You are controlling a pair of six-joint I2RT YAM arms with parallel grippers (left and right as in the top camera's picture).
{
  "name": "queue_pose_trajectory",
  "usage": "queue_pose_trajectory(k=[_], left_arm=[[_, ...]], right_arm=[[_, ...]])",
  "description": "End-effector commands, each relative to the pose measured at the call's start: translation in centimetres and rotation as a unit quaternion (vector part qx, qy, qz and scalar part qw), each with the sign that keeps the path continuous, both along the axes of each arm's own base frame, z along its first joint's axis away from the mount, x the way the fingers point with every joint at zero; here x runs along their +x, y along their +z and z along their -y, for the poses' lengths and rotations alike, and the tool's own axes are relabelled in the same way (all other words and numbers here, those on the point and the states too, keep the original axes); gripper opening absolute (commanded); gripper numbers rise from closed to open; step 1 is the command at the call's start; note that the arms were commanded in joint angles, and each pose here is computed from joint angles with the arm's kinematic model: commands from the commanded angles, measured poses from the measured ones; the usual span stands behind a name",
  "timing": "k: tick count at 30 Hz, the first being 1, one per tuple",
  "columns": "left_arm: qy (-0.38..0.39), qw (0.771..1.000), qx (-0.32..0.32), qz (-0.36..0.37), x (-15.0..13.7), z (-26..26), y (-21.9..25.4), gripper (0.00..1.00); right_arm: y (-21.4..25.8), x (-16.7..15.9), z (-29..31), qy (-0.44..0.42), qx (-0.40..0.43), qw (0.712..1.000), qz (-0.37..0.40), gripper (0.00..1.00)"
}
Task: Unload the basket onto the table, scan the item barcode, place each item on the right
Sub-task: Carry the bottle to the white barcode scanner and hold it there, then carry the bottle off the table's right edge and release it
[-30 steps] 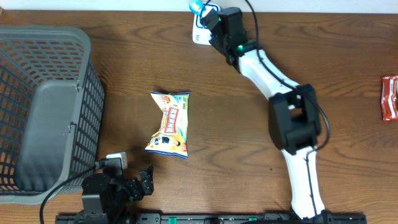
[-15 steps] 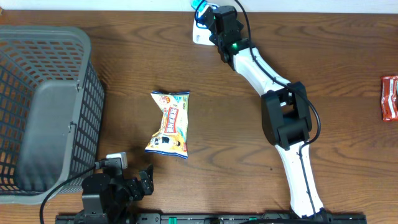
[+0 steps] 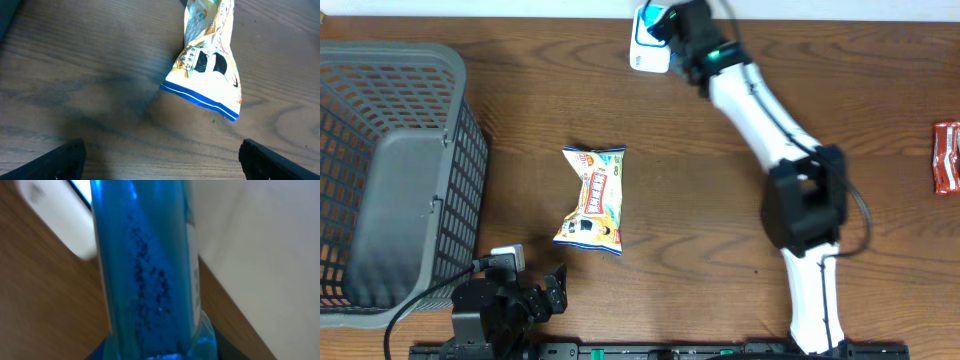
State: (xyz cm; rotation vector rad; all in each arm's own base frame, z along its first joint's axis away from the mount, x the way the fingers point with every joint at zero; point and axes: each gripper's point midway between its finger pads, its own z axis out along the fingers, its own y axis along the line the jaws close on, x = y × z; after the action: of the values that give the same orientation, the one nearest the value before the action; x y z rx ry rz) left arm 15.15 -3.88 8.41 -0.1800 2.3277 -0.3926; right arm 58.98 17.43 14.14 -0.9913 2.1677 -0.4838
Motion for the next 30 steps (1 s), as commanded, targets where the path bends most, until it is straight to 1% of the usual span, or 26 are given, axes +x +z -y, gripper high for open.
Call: queue_pose_trajectory(k=[1,4,5,6,8,12,14,17,19,23,26,27,29,30], left_arm=[[-0.007,1.0,-0.001,-0.003,-0.2,0.2,0.0,0.98],[-0.007,1.0,-0.001,-0.003,-0.2,0.2,0.0,0.98],[-0.007,1.0,-0.001,-0.003,-0.2,0.2,0.0,0.98],[-0.007,1.0,-0.001,-0.003,-0.2,0.2,0.0,0.98],[-0.007,1.0,-0.001,-0.004,-0.2,0.2,-0.1,0.98],[-0.007,1.0,-0.001,-0.003,-0.2,0.2,0.0,0.98],[-0.007,1.0,-0.001,-0.003,-0.2,0.2,0.0,0.98],[-0.007,1.0,-0.001,-0.003,-0.2,0.2,0.0,0.98],[-0.007,1.0,-0.001,-0.003,-0.2,0.2,0.0,0.98],[-0.007,1.0,-0.001,-0.004,-0.2,0.2,-0.1,0.98],[-0.007,1.0,-0.001,-0.003,-0.2,0.2,0.0,0.98],[-0.007,1.0,-0.001,-0.003,-0.2,0.2,0.0,0.98],[-0.007,1.0,-0.001,-0.003,-0.2,0.2,0.0,0.98],[-0.007,1.0,-0.001,-0.003,-0.2,0.2,0.0,0.98]], right_arm=[[9.2,0.2,7.7,-0.098,0.04,0.992,0.066,0.11],[8.4,-0.1,13.2,-0.147,0.034,0.988,0.043,0.13],[7.9,-0.2,14.9,-0.168,0.04,0.984,0.037,0.12],[7.0,-0.3,17.7,-0.2,0.056,0.978,0.028,0.12],[5.2,-0.7,21.7,-0.232,0.074,0.97,0.008,0.12],[1.1,-2.4,30.0,-0.304,0.077,0.949,-0.02,0.13],[-1.2,-3.7,34.1,-0.34,0.076,0.937,-0.031,0.13],[-4.0,-5.8,38.8,-0.384,0.077,0.919,-0.044,0.12],[-6.4,-7.7,41.9,-0.427,0.09,0.898,-0.052,0.12],[-10.8,-10.7,46.2,-0.477,0.095,0.87,-0.083,0.1],[-13.9,-13.7,49.6,-0.53,0.078,0.838,-0.104,0.08],[-14.9,-15.3,51.5,-0.565,0.072,0.815,-0.102,0.08],[-15.0,-16.5,53.0,-0.589,0.069,0.799,-0.097,0.15],[-14.8,-17.0,53.6,-0.595,0.069,0.795,-0.094,0.22]])
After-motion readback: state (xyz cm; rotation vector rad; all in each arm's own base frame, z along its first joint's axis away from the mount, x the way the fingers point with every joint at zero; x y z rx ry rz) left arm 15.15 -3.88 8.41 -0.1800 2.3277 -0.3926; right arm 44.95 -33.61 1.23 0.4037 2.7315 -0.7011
